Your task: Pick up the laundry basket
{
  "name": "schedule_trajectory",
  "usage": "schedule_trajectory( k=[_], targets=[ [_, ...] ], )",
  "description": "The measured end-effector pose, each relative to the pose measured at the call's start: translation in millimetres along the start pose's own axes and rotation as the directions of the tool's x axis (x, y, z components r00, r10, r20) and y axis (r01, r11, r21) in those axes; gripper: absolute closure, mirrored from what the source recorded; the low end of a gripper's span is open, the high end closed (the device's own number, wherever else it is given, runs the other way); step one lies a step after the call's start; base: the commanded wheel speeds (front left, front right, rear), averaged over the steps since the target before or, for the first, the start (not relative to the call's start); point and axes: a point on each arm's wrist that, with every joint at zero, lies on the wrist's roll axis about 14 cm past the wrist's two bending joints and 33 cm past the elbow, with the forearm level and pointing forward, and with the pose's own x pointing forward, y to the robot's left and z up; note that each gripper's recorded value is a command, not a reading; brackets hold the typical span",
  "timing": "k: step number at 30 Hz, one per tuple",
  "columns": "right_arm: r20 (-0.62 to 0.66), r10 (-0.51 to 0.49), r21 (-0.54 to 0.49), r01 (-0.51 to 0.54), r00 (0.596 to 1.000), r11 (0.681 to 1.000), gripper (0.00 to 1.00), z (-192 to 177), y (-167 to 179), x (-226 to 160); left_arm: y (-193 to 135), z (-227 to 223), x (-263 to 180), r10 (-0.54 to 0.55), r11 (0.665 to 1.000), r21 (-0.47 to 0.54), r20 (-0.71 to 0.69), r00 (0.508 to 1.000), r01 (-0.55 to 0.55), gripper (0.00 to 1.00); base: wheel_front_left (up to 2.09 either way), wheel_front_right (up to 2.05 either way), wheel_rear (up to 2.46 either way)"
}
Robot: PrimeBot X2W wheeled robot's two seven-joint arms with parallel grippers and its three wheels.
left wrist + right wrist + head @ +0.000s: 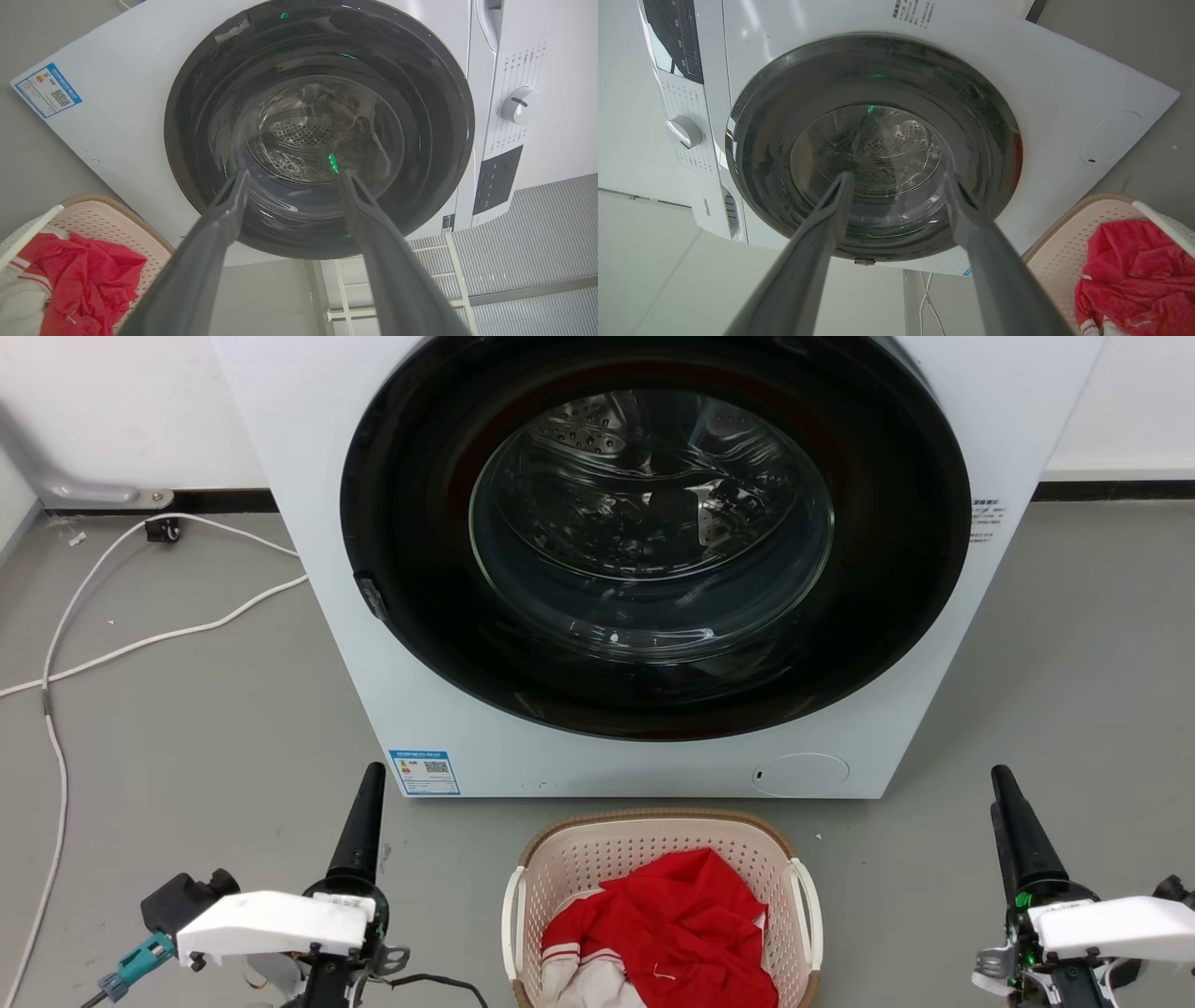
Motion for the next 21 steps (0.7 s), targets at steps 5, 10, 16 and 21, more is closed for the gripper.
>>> schedule_trajectory(
  k=[5,10,16,21],
  targets=[
    [-0.006,0.016,-0.12,-0.016,1.0,0.993,0.0,-1,5,0,-5,-6,0,-0.014,0.992,0.125,-0.016,1.0,0.016,0.0,0.0,0.0,0.0],
    [-0.013,0.028,-0.233,-0.03,1.0,0.972,0.0,-3,9,-2,-8,-11,1,-0.016,0.973,0.23,-0.023,1.0,0.021,0.0,0.0,0.0,0.0],
    [-0.024,0.056,-0.366,-0.061,0.998,0.928,0.0,-4,18,-3,-12,-17,0,-0.027,0.935,0.352,-0.036,0.999,0.038,0.0,0.0,0.0,0.0],
    [-0.034,0.069,-0.458,-0.077,0.997,0.886,0.0,-6,23,-5,-15,-20,0,-0.036,0.898,0.437,-0.043,0.998,0.051,0.0,0.0,0.0,0.0]
  ],
)
